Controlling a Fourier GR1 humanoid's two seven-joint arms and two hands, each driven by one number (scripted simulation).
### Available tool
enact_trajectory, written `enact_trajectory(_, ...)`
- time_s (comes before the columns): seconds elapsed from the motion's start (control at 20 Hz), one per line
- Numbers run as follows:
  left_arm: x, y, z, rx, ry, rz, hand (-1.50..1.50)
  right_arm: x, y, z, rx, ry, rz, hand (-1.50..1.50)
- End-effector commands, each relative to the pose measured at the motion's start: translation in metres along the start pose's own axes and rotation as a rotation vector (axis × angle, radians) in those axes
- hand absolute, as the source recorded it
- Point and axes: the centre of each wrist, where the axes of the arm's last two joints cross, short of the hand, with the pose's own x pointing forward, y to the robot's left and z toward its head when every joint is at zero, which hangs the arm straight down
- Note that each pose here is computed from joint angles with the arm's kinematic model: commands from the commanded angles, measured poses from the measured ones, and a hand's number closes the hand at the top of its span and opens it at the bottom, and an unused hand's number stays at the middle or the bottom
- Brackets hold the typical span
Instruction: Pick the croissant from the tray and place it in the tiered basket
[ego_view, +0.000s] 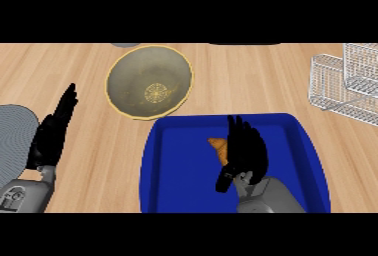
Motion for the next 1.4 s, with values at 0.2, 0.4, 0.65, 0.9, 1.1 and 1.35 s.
enact_trajectory(0.2, -0.004, 0.007, -0.009, -0.001, -0.010, -0.013, 0.00, 0.003, 0.017, -0.018, 0.073, 0.128, 0.026, -1.50)
enact_trajectory(0.4, 0.001, -0.009, 0.001, -0.001, -0.007, 0.004, 0.00, 0.001, 0.034, -0.021, 0.192, 0.136, 0.088, 1.50)
enact_trajectory(0.65, -0.008, 0.011, -0.002, -0.007, 0.004, 0.014, 0.00, 0.006, 0.042, -0.013, 0.116, 0.027, 0.255, 1.50)
enact_trajectory(0.9, 0.011, 0.019, -0.008, -0.005, -0.003, 0.002, 0.00, 0.012, 0.017, -0.010, 0.119, 0.019, 0.049, 1.50)
enact_trajectory(1.1, 0.003, 0.007, -0.001, 0.013, -0.002, 0.007, 0.00, 0.011, 0.005, 0.010, 0.071, 0.010, -0.003, 1.50)
enact_trajectory(1.35, -0.012, -0.001, -0.003, -0.008, 0.007, -0.006, 0.00, 0.027, -0.029, -0.001, -0.076, -0.037, -0.175, 1.50)
